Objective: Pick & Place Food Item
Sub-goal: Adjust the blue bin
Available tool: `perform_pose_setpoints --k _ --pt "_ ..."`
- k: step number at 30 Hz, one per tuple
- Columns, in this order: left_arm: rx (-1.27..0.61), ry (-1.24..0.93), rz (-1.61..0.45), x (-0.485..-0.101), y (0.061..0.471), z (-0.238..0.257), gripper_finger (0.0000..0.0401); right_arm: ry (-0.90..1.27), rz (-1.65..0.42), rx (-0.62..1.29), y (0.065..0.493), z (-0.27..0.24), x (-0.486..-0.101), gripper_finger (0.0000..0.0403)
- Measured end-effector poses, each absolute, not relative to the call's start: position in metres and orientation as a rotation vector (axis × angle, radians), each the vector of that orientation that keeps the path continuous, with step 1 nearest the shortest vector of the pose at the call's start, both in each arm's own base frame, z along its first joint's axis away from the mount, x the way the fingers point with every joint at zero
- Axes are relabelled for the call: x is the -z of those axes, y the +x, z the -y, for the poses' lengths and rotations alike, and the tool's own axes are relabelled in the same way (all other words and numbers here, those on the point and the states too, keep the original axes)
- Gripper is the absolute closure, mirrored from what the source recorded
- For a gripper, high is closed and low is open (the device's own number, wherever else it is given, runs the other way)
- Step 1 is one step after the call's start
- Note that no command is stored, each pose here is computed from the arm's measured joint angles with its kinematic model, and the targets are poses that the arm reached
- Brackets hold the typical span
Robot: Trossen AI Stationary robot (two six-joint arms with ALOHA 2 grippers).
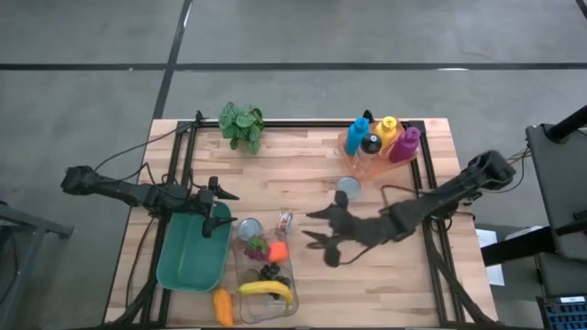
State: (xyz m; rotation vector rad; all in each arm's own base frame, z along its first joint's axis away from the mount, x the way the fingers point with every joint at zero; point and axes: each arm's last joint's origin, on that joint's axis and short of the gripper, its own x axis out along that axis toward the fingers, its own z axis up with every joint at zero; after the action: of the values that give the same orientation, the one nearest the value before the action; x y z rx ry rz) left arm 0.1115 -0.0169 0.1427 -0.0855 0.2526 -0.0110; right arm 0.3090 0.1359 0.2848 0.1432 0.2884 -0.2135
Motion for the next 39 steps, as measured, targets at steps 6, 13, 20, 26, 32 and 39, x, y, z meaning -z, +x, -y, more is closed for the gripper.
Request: perform_pose_setpoints --k 6,13,20,26,32,39 --pt "0.011 -0.085 -0.254 -0.143 0.112 0.017 0.0065 0.077 -0.114 0.092 0.257 -0.112 -0.263 0.0186" --pt "0.011 -0.085 -0.253 -0.143 0.112 0.017 0.0065 0.097 0.033 0.086 0.200 -0.083 -0.227 0.0186" --pt "0.011 -0.084 -0.260 -0.142 0.112 0.017 0.0065 0.073 0.166 0.085 0.158 -0.061 -0.217 0.0186" --pt "0.011 -0.084 -0.260 -0.142 0.112 0.017 0.0065 0.120 0.227 0.085 0.130 -0.047 -0.203 0.0186" --pt "0.011 -0.084 -0.259 -0.142 0.112 0.017 0.0065 0.130 0.209 0.093 0.120 -0.042 -0.189 0.0186" --pt "0.011 -0.084 -0.260 -0.142 0.112 0.017 0.0065 0.032 0.092 0.111 0.116 -0.040 -0.179 0.0186"
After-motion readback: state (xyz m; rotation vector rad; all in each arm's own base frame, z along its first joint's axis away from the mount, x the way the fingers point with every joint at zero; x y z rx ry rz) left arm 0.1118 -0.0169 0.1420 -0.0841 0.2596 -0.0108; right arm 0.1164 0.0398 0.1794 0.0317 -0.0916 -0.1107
